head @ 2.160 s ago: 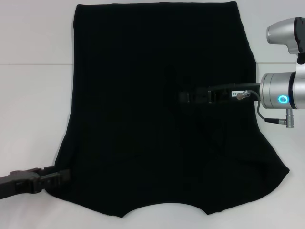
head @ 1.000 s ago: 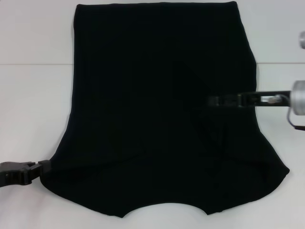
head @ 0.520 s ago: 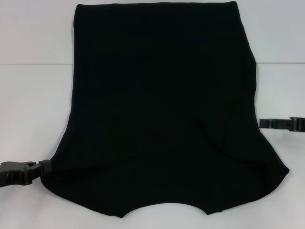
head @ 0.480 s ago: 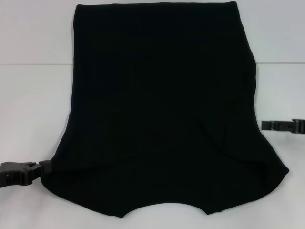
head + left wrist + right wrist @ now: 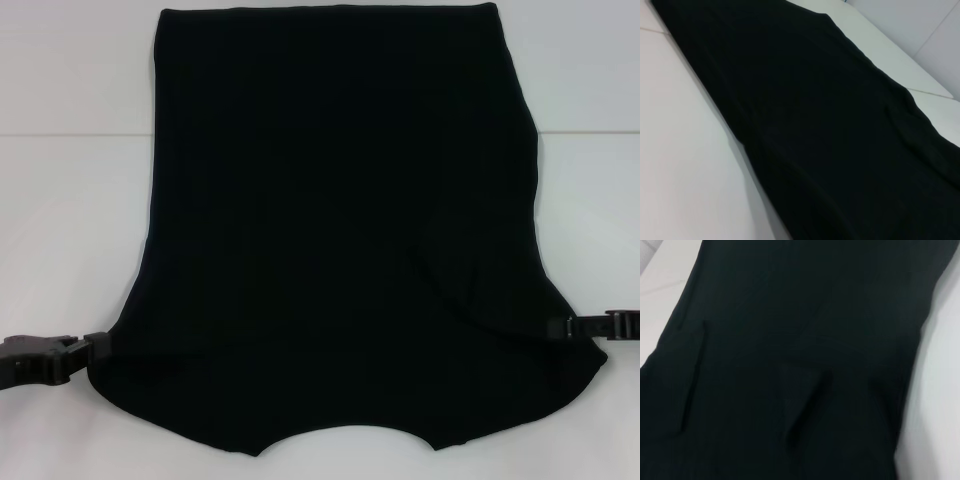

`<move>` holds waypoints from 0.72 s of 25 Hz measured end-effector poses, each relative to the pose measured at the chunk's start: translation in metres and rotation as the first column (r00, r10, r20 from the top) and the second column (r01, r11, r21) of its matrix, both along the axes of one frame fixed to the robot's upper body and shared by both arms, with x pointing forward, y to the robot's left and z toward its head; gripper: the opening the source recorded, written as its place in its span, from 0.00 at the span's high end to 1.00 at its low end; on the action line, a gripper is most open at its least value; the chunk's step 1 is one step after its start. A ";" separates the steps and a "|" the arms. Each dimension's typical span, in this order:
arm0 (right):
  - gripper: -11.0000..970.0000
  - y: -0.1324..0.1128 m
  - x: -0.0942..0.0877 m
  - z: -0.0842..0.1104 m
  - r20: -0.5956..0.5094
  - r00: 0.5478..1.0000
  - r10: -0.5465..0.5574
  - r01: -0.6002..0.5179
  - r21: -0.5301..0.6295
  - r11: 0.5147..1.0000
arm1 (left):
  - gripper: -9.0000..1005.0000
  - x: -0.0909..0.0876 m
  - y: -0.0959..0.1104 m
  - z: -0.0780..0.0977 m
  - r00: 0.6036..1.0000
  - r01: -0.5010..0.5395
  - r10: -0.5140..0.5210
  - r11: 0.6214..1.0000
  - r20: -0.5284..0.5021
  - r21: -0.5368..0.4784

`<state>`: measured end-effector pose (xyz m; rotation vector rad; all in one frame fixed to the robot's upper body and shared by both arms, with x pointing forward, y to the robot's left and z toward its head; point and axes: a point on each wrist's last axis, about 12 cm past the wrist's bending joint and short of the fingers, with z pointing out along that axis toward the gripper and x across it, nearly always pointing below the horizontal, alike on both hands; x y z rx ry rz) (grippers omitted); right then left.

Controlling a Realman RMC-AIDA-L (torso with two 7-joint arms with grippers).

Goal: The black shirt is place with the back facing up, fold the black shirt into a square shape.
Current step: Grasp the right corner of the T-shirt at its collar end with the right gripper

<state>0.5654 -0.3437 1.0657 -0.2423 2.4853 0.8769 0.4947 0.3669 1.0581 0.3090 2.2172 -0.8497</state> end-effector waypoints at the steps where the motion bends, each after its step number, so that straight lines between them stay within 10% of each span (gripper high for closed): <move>1: 0.19 0.002 -0.001 0.000 -0.005 1.000 0.008 -0.008 0.005 1.000 | 0.95 0.000 0.000 0.000 1.000 0.000 0.000 1.000 0.000 0.000; 13: 0.41 0.008 -0.008 -0.002 -0.033 0.997 0.064 -0.063 0.032 0.997 | 0.95 0.002 -0.002 0.000 1.000 0.003 -0.003 1.000 0.003 -0.005; 18: 0.73 0.007 -0.009 -0.002 -0.035 0.998 0.061 -0.060 0.031 0.998 | 0.95 0.002 -0.002 0.000 1.000 0.002 -0.002 1.000 0.002 -0.005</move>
